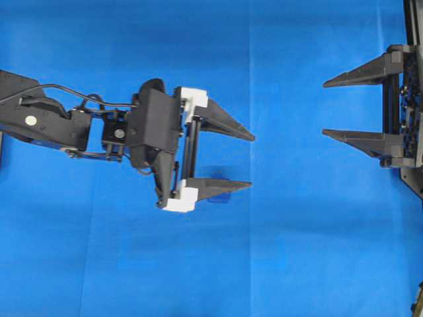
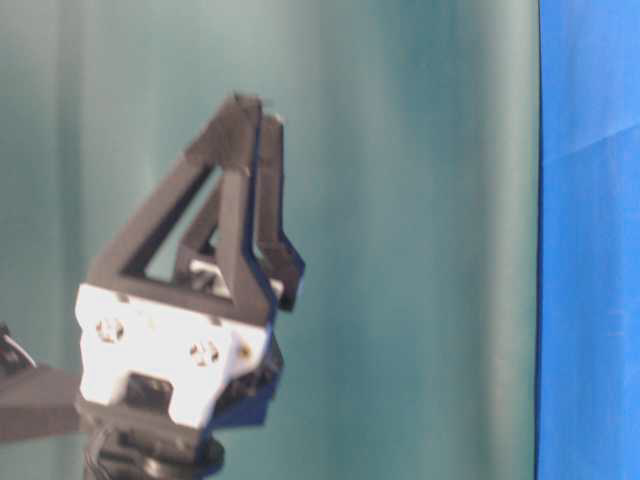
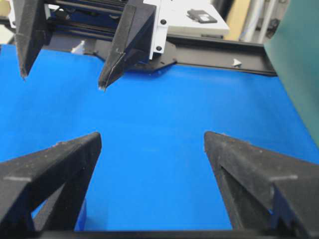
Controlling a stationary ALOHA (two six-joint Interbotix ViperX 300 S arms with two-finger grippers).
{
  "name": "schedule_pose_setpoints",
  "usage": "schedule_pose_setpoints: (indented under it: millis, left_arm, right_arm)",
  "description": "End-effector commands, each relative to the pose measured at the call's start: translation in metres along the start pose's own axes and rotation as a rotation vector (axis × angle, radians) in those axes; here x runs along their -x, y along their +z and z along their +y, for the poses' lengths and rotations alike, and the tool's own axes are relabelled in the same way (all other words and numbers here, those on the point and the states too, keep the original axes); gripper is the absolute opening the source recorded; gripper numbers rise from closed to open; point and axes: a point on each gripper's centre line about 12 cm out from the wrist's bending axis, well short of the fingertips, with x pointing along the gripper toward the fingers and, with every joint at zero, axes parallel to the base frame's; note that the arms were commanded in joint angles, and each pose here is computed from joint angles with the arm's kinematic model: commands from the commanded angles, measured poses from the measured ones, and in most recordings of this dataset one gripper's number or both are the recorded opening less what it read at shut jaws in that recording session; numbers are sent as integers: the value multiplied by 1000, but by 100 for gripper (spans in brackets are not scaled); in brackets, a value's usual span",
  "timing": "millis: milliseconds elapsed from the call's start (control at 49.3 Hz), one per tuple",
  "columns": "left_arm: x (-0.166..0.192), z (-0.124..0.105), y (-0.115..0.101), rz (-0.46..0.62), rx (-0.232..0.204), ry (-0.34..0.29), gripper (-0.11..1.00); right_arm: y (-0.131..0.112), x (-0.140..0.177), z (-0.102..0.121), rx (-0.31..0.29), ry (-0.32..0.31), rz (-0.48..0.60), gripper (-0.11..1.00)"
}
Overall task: Handover the blue block to the right arm after grasping it with the left arm, then place it in the designated position.
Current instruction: 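Lower the open left gripper around the blue cube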
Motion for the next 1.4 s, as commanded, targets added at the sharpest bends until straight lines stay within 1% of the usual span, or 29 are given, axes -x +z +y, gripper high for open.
schedule_pose_setpoints:
  millis: [0, 223, 345, 446, 567, 689, 811, 973, 1074, 1216, 1378]
  left_arm:
    - [-3, -2, 17, -32, -3, -4, 92]
    - [-2, -1, 14, -9, 1, -4, 92]
    - [-4, -1, 11, 34, 13, -2, 92]
    - [-5, -3, 10, 86, 13, -4, 92]
    - [-10, -5, 9, 183, 11, -8, 92]
    - [-17, -8, 3, 324, 12, -10, 92]
    - [-23, -9, -4, 474, 29, -4, 92]
    - [-26, -9, -8, 661, 66, 17, 92]
    - [-28, -11, -7, 755, 68, 21, 92]
    - [-32, -14, -7, 825, 65, 22, 92]
    - [-34, -14, -6, 821, 65, 20, 92]
  right_arm:
    - [12, -3, 0, -6, -1, -34, 98]
    - [12, -3, 0, -6, -1, -34, 98]
    - [12, -3, 0, -6, -1, -35, 98]
    - [12, -3, 0, -6, -1, -34, 98]
    - [12, -3, 0, -6, -1, -31, 98]
    - [11, -3, 0, -6, -1, -29, 98]
    - [11, -4, 0, -6, -1, -26, 98]
    - [10, -3, 0, -6, -2, -22, 98]
    - [10, -4, 0, -6, -2, -17, 98]
    - [9, -3, 0, -6, -2, -14, 98]
    - [9, -3, 0, -6, -2, -14, 98]
